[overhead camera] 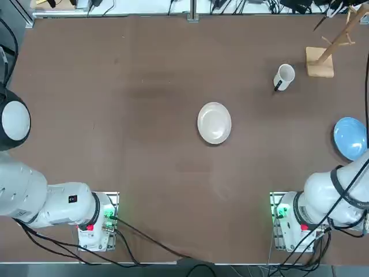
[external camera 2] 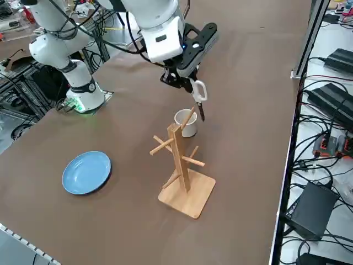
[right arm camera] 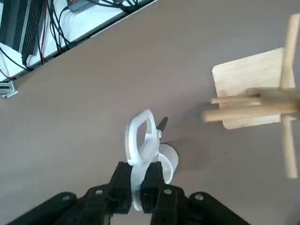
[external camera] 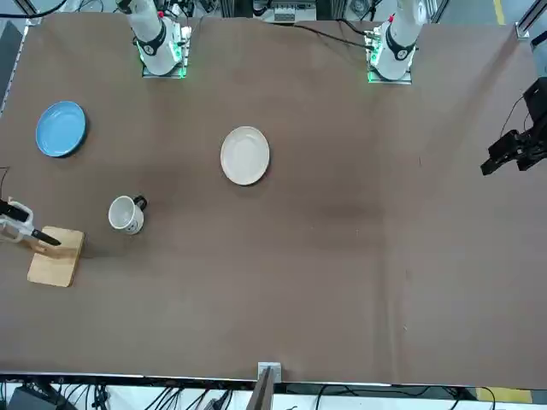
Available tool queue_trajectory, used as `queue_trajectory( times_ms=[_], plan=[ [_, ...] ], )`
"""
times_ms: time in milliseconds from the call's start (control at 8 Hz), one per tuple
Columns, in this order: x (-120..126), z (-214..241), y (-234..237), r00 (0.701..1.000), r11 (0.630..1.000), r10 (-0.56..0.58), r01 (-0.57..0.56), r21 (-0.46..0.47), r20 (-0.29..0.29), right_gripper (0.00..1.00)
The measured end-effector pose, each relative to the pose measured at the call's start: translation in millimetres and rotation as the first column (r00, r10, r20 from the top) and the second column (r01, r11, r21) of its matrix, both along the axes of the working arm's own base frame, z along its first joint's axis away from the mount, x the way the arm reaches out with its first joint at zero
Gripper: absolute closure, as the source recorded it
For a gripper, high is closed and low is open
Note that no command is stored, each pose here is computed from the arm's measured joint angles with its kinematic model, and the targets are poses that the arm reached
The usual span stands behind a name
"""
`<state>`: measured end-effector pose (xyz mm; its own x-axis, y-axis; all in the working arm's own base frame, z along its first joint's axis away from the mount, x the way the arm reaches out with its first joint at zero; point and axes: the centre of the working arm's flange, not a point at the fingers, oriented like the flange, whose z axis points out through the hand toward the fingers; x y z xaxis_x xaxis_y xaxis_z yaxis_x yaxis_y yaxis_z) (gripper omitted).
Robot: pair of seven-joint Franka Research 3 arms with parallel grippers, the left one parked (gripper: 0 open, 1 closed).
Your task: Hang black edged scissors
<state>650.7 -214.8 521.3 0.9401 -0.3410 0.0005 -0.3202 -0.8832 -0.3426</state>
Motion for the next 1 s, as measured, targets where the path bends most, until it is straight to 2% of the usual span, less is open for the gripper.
queue_trajectory(
  times_ms=[500, 1000],
  plan=[
    [-2, -15, -41, 1.000, 0.999, -0.009, 0.008, 0.050, 0.011, 0.88],
    [-5, -22, -52, 1.000, 0.998, -0.006, 0.006, 0.059, 0.008, 0.88]
  ],
)
